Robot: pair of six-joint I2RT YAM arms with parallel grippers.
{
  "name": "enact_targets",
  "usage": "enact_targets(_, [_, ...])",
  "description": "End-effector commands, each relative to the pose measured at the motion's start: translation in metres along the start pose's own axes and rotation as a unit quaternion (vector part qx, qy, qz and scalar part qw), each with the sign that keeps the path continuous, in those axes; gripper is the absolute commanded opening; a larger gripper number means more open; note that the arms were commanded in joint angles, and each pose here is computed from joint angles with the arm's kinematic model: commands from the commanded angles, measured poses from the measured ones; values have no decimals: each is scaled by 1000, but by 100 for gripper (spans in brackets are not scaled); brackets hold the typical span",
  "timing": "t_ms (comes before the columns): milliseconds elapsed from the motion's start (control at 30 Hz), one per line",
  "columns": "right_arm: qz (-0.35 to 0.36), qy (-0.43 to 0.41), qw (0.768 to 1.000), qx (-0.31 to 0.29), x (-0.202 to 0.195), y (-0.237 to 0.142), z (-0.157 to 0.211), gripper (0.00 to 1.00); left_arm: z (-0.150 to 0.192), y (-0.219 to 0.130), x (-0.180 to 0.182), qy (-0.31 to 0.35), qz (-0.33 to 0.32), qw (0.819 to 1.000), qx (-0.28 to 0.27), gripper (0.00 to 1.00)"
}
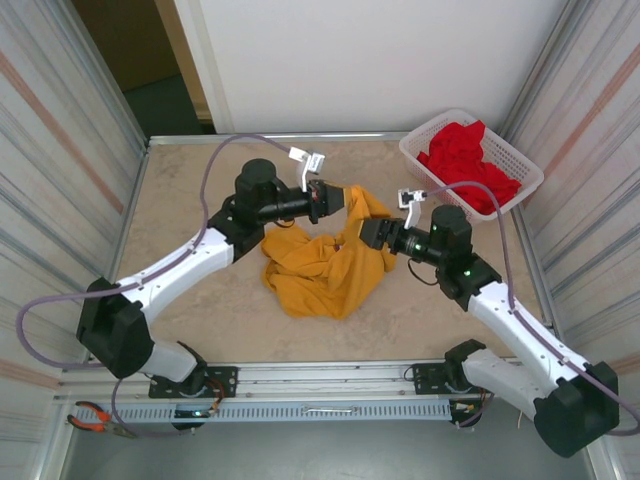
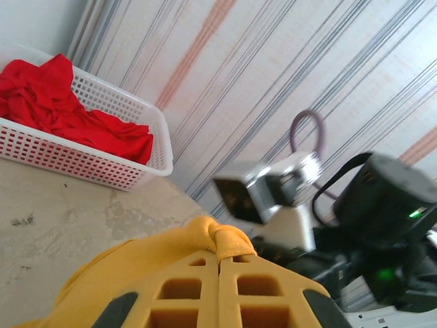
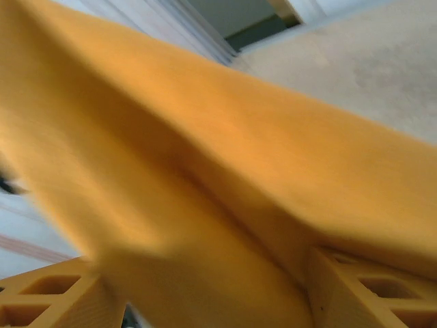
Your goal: Fold the inside-out t-shirt
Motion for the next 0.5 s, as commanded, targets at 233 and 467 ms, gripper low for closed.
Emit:
enact_targets(233, [89, -43, 995, -5, 23, -6, -26, 64, -63, -44, -53, 40, -29, 997, -65, 0])
enact_targets(467, [51, -109, 991, -51, 90, -34, -32, 71, -69, -47, -57, 40, -55, 995, -68, 0])
Point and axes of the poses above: each hand's point on the last joint's axis, 136 mm out from that joint toward the fingers, its own y axis out along the fingers, its own x axis along the line the jaws close on, z = x × y, the point moved 9 cm from there along -y, back along the fingers, and after that the axes turned 7 degrees about y, right-handed, at the moved point
